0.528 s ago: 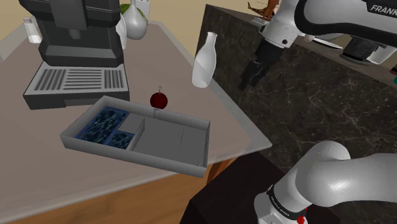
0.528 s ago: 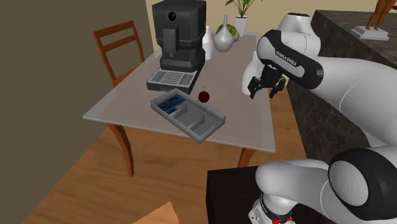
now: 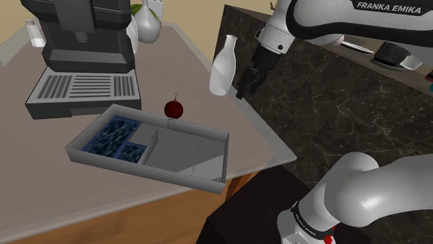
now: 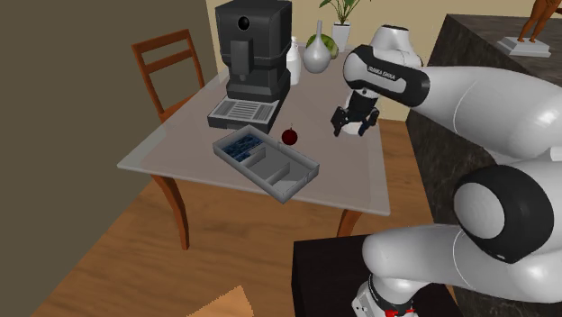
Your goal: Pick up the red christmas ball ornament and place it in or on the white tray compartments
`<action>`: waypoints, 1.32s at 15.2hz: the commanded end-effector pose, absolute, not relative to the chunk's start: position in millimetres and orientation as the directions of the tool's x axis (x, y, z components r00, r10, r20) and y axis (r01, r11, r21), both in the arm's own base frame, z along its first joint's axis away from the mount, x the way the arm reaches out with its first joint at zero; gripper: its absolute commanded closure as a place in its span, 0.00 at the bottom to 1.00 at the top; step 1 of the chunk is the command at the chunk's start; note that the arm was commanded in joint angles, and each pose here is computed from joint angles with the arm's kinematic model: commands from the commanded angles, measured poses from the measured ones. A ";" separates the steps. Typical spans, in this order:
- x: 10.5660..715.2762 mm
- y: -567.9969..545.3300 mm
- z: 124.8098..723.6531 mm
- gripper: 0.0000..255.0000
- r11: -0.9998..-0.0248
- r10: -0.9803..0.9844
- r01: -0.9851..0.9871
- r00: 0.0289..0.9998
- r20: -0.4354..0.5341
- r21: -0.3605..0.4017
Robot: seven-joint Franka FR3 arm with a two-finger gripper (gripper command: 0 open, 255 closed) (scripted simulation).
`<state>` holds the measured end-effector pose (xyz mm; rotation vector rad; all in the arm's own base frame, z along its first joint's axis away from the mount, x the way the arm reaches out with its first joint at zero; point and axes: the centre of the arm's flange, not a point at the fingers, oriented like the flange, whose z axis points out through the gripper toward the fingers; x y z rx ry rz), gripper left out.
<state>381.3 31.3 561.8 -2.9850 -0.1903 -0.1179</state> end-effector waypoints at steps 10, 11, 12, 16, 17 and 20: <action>481.3 117.3 522.8 0.00 -0.926 0.266 0.283 0.959 0.102 -0.251; 489.7 126.1 519.6 0.00 -0.919 0.278 0.296 0.955 0.104 -0.261; 498.0 135.1 516.5 0.00 -0.912 0.291 0.309 0.951 0.106 -0.271; 527.2 169.2 505.9 0.00 -0.883 0.337 0.356 0.934 0.115 -0.305; 527.2 170.9 500.9 0.00 -0.883 0.337 0.356 0.934 0.115 -0.305; 527.2 176.1 485.9 0.00 -0.883 0.337 0.356 0.934 0.115 -0.305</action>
